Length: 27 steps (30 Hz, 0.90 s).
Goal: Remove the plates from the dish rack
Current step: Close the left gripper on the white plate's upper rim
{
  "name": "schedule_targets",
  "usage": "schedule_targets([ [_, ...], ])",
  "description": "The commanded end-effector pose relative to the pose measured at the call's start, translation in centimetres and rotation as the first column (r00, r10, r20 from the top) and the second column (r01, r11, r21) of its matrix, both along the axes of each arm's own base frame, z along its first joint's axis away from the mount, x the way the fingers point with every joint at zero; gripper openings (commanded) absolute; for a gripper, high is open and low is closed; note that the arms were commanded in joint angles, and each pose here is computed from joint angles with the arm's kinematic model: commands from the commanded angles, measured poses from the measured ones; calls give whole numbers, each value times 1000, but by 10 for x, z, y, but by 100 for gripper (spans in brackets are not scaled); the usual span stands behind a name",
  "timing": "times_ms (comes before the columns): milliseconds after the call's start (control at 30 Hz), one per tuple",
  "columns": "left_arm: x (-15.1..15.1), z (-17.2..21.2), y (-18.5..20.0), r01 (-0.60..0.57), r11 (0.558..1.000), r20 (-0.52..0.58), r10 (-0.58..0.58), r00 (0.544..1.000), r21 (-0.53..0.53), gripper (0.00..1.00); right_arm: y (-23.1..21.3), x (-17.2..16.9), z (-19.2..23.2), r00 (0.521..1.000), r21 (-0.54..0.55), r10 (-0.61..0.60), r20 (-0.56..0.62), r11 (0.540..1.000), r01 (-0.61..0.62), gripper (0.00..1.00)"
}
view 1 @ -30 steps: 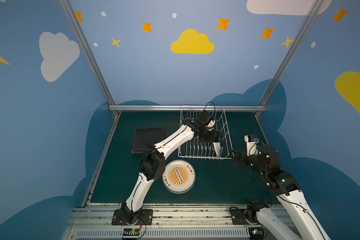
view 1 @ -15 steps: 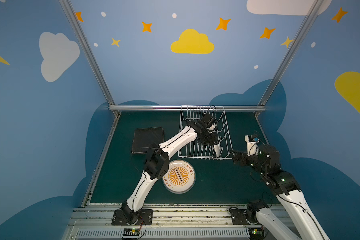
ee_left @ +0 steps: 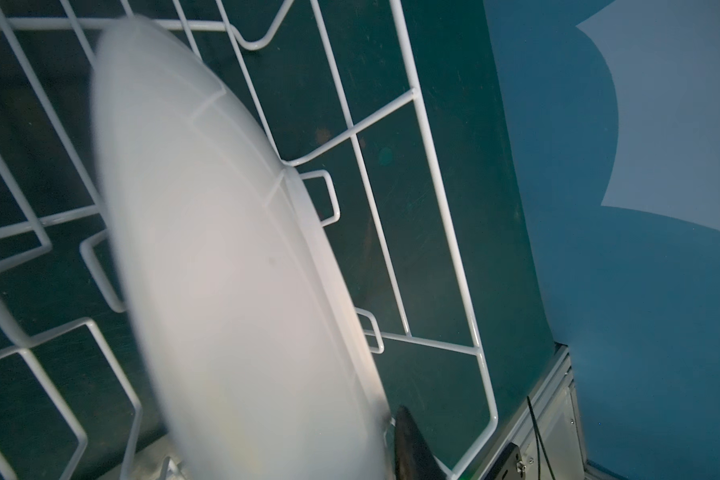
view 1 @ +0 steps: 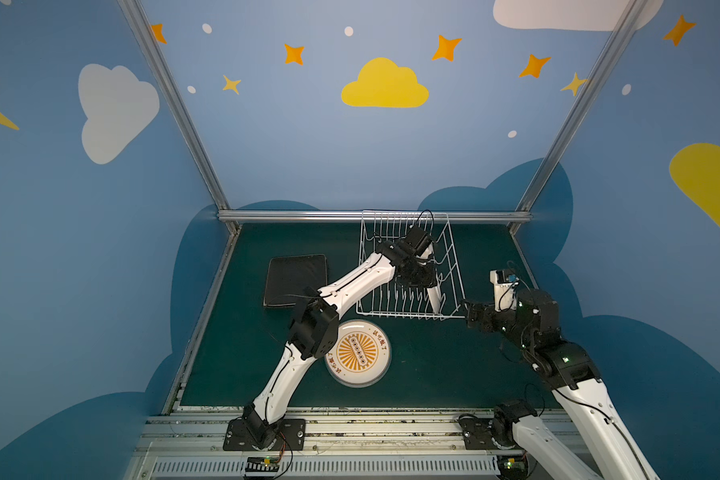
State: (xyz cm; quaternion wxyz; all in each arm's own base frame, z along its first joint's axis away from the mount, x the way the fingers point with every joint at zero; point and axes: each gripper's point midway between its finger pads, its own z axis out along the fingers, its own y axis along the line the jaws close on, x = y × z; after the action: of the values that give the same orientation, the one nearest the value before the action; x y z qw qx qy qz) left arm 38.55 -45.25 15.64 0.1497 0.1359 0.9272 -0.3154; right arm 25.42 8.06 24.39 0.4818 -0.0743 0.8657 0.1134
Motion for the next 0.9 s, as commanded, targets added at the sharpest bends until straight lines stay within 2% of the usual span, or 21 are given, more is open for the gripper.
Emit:
schedule_targets([
  [0,0,-9,-1,-5,1000,-16,5,1000,3,30,-1,1,1,1000,10,-3,16,1000,3,94],
  [333,-3,-9,-1,-15,1000,-29,14,999,-15,3,-1,2,3,1000,17,-7,21,1000,7,94],
  [567,-7,14,-3,-14,997,-18,13,1000,-73,3,0,3,7,1000,26,-8,28,1000,7,94],
  [867,-12,65,-2,-1,986,36,7,999,-169,3,0,6,11,999,32,-14,33,999,13,94],
])
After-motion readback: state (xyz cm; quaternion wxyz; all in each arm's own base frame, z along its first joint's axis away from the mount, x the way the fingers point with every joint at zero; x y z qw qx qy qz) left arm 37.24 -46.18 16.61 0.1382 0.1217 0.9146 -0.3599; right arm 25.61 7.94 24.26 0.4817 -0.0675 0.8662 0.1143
